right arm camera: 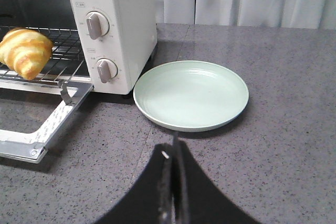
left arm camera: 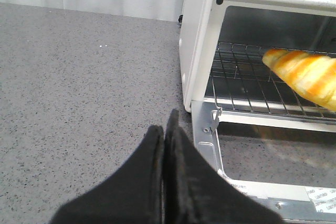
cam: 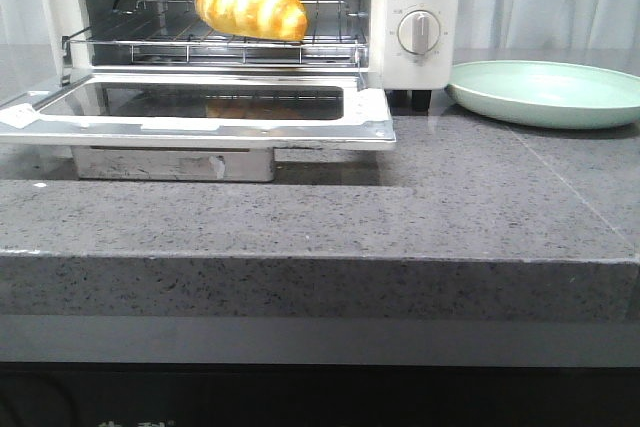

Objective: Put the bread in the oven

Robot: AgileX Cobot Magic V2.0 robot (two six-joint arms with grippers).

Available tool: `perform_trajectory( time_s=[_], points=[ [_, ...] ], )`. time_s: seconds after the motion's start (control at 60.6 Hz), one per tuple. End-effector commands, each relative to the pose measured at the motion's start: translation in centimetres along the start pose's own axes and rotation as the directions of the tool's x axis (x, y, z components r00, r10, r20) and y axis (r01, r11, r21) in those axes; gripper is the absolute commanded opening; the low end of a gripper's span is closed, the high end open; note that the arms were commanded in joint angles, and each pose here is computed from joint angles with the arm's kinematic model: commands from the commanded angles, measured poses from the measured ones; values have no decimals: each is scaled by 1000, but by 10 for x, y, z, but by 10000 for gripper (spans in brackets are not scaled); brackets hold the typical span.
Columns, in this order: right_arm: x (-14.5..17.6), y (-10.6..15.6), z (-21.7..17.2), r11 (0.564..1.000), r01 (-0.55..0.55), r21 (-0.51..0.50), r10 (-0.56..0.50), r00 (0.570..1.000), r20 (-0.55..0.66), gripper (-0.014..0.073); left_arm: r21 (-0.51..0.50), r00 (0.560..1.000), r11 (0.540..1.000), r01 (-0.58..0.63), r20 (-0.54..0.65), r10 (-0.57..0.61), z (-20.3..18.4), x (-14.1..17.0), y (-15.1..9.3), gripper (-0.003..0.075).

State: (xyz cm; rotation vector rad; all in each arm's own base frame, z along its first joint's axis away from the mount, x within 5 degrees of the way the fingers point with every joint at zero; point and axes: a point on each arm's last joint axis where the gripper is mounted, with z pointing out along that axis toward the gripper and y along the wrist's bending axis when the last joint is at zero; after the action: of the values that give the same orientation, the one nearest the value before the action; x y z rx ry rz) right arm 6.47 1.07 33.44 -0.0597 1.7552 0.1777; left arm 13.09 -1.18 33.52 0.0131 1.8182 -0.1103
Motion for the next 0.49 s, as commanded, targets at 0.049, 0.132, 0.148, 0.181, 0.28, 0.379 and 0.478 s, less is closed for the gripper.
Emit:
perform_trajectory(
  time_s=[0.049, 0.132, 0.148, 0.181, 0.28, 0.379, 0.478],
  points=[
    [-15, 1, -3, 1000, 6, -2, -6, 995, 104, -66, 11, 994, 1000, 16, 111, -17, -4, -16, -1, -20],
    [-15, 1, -3, 1000, 6, -2, -6, 995, 104, -66, 11, 994, 1000, 16, 111, -17, -4, -16, -1, -20],
    [-15, 1, -3, 1000, 6, -2, -6, 995, 104, -66, 11, 994, 1000, 16, 111, -17, -4, -16, -1, -20],
    [-15, 1, -3, 1000, 6, -2, -6, 995, 104, -66, 11, 994, 1000, 16, 111, -17, -4, -16, -1, -20],
    [-15, 1, -3, 1000, 6, -2, -6, 995, 104, -66, 11, 994, 1000, 16, 111, -17, -4, -16, -1, -20],
    [-15, 1, -3, 1000, 6, -2, -6, 995, 104, -66, 11, 994, 1000, 16, 110, -17, -4, -16, -1, -20],
    [-15, 1, -3, 1000, 6, -2, -6, 995, 104, -66, 13, 991, 1000, 16, 133, -18, -13, -10, -1, -20]
  ],
)
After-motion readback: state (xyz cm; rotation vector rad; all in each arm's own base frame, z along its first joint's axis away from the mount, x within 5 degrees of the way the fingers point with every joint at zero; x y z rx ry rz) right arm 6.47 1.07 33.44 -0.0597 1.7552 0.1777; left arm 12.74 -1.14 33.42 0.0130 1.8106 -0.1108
